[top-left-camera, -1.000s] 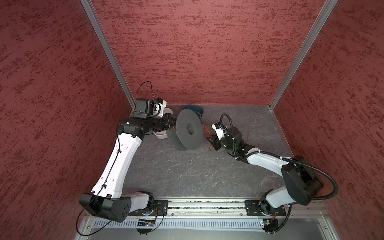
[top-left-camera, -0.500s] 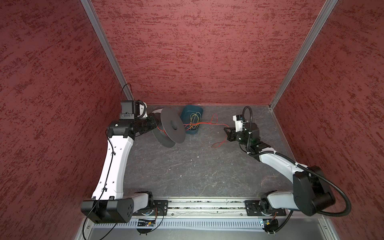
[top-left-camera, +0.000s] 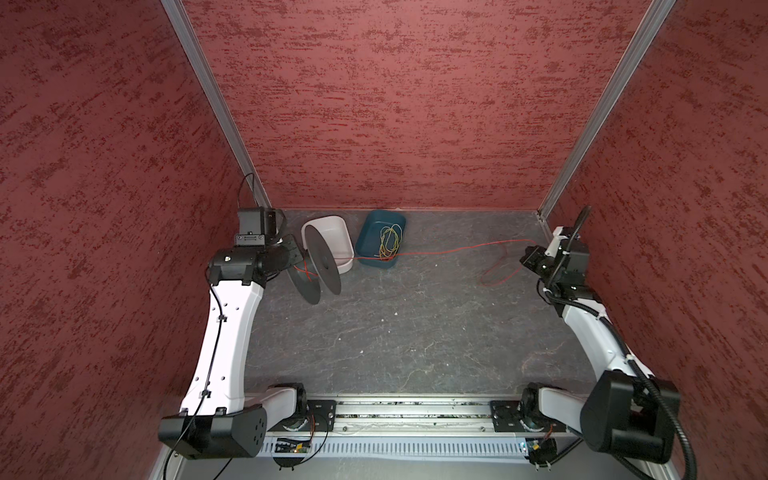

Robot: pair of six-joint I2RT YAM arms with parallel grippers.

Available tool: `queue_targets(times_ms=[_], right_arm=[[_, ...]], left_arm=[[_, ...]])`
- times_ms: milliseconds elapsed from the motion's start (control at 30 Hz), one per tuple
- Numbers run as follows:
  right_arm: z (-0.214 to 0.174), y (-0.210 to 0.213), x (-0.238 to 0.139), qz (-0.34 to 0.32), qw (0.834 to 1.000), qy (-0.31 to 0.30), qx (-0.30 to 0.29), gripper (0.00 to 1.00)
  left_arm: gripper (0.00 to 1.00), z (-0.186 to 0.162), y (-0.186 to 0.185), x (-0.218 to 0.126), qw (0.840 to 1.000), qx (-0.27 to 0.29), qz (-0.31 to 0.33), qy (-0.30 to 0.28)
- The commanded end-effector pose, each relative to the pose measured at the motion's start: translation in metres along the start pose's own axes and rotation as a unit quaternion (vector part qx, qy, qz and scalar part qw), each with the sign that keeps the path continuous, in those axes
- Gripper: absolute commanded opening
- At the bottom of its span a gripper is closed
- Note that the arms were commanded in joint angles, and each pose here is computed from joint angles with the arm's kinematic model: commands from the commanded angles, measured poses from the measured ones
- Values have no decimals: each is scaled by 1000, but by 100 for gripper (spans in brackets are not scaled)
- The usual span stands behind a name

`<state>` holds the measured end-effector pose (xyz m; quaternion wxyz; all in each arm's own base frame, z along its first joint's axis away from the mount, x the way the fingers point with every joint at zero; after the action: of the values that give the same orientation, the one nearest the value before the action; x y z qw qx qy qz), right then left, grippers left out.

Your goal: Wrap the cables

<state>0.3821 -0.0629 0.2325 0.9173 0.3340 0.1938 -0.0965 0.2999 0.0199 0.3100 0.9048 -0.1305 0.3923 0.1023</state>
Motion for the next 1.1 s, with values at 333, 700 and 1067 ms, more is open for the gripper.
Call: queue_targets(times_ms=[333,700,1067], right_arm=[[55,-58,-25,-178,979,-91,-26,16],[37,-33,-17,-108,990,-64,-62,71],[23,-7,-12,-103,987,-63,-105,99]], left_arm=[[0,14,19,-21,997,20,55,-48],[0,-2,-82,-51,985,82,-148,-34],[0,-5,-111,-70,972,101,-212,-31]])
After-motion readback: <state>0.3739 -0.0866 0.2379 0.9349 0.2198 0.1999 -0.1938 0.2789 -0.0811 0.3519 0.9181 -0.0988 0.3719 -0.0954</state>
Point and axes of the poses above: each gripper's point midway between its finger pads, its own x axis out along the fingers, its own y axis along the line the jaws close on, z = x × y, the point moved 1 cm from there along -x, back along the fingers, and after that the axes turned 6 degrees about x, right-handed, at the moved point
